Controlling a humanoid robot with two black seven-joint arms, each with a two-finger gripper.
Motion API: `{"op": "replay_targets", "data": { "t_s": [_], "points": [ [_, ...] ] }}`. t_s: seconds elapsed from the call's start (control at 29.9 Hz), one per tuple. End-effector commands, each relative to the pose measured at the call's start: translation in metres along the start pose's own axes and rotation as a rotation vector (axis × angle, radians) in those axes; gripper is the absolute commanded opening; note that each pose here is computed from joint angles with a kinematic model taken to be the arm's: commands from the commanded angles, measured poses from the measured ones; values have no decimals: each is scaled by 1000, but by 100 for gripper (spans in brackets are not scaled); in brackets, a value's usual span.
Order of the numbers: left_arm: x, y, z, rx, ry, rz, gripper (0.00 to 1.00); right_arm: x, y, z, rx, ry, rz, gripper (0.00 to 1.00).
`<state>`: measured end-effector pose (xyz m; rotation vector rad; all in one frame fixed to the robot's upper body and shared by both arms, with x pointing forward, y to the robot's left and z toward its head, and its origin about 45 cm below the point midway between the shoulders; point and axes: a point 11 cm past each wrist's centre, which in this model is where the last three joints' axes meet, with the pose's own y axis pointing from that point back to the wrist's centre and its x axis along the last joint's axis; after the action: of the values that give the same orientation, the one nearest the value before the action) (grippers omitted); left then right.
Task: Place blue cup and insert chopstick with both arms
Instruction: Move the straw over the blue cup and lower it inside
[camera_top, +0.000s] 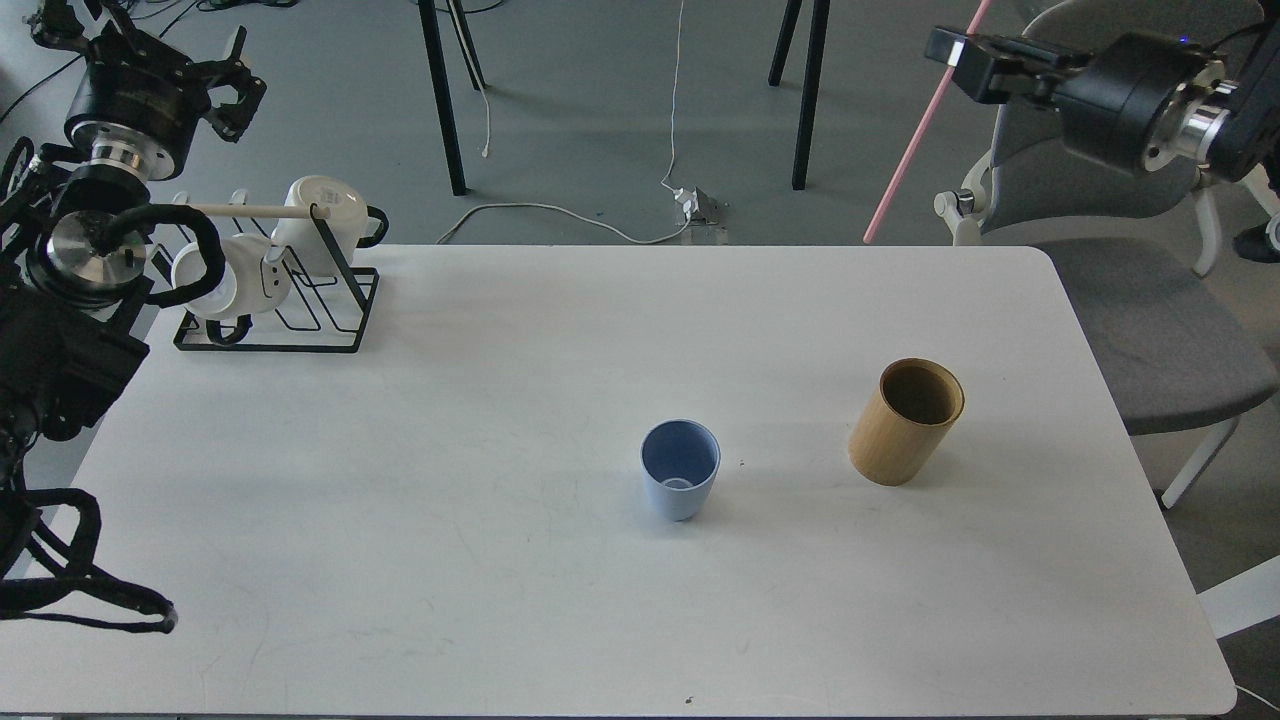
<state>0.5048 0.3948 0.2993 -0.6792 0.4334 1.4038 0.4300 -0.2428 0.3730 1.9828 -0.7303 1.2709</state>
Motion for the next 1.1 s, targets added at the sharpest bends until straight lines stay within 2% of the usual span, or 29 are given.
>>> {"op": "replay_targets", "data": {
  "t_s": [0.0, 0.17, 0.3, 0.6, 0.87, 0.97, 1.07],
  "points": [
    [-1, 0, -2, 4, 1, -3, 100, -54, -38, -25, 64, -70, -86, 0],
    [1, 0, 4, -3, -4, 0, 100, -105, -58, -51, 130, -142, -169, 0],
    [0, 0, 3, -4, -3, -3, 100, -135, -62, -53, 127, -161, -230, 0],
    [0, 0, 5, -14, 2, -2, 100, -157, -77, -60, 127, -168, -270, 0],
    [0, 0, 6, -14, 2, -1, 100, -186, -72, -60, 125, -132, -350, 2],
    [0, 0, 4, -10, 1, -4, 100, -187, -73, -61, 125, -127, -353, 6],
    [0, 0, 4, -10, 1, -4, 100, -190, -74, -57, 115, -115, -355, 22]
  ]
}}
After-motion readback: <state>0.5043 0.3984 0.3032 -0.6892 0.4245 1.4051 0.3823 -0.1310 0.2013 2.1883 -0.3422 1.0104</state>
